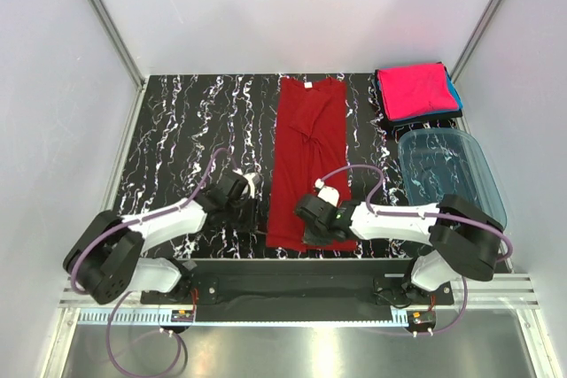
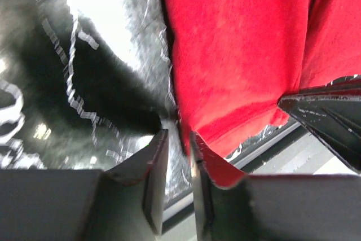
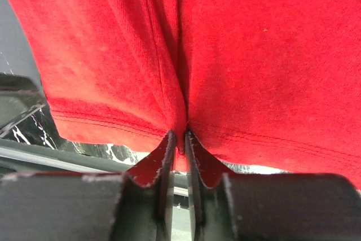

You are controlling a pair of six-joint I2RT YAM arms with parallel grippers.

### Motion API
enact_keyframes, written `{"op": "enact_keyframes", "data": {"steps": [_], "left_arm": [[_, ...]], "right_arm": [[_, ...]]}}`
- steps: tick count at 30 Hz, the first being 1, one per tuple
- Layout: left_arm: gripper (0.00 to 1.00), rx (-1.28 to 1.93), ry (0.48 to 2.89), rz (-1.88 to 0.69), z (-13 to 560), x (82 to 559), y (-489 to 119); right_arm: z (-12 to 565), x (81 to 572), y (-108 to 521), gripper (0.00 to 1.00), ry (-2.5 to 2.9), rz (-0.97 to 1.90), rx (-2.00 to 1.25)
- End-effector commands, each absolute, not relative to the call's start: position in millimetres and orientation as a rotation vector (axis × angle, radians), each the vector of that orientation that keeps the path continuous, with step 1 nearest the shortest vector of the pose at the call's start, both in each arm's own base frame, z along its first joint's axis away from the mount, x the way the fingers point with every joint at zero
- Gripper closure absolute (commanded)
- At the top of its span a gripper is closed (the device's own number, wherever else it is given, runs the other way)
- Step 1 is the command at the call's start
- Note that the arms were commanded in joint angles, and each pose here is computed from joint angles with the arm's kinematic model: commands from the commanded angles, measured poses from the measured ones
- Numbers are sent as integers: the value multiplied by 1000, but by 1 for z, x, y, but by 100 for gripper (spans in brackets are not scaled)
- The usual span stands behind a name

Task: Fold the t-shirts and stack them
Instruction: Fold the tshirt

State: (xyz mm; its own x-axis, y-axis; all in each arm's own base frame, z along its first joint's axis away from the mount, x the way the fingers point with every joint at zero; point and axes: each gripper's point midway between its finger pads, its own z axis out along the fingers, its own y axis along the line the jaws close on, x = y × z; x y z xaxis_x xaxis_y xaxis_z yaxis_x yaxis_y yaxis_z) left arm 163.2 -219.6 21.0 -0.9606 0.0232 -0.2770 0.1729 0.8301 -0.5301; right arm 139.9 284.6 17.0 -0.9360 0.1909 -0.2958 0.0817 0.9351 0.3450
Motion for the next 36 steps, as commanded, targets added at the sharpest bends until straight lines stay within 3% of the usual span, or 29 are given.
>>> {"op": "enact_keyframes", "data": {"steps": [1,2,5,9,16,20,28,36], "left_arm": [[71,164,2694,-758,40,172,-211],[64,172,2686,-750,45,172,-209],[57,206,2664,-793,54,171,-214],[55,231,2672,-851,51,162,-219],[50,232,2693,-881,36,153,-222],[49,234,2717,-876,22,148,-223],[49,236,2768,-837,5,143,-222],[57,220,2781,-840,3,140,-223]], "right_arm": [[29,138,272,77,2739,422,226],[34,139,270,76,2727,425,228],[60,138,275,69,2699,529,214],[82,130,271,64,2687,617,144],[64,128,196,62,2738,486,317],[58,131,160,56,2748,401,421],[39,125,152,52,2810,365,521],[38,127,150,51,2780,363,553]]}}
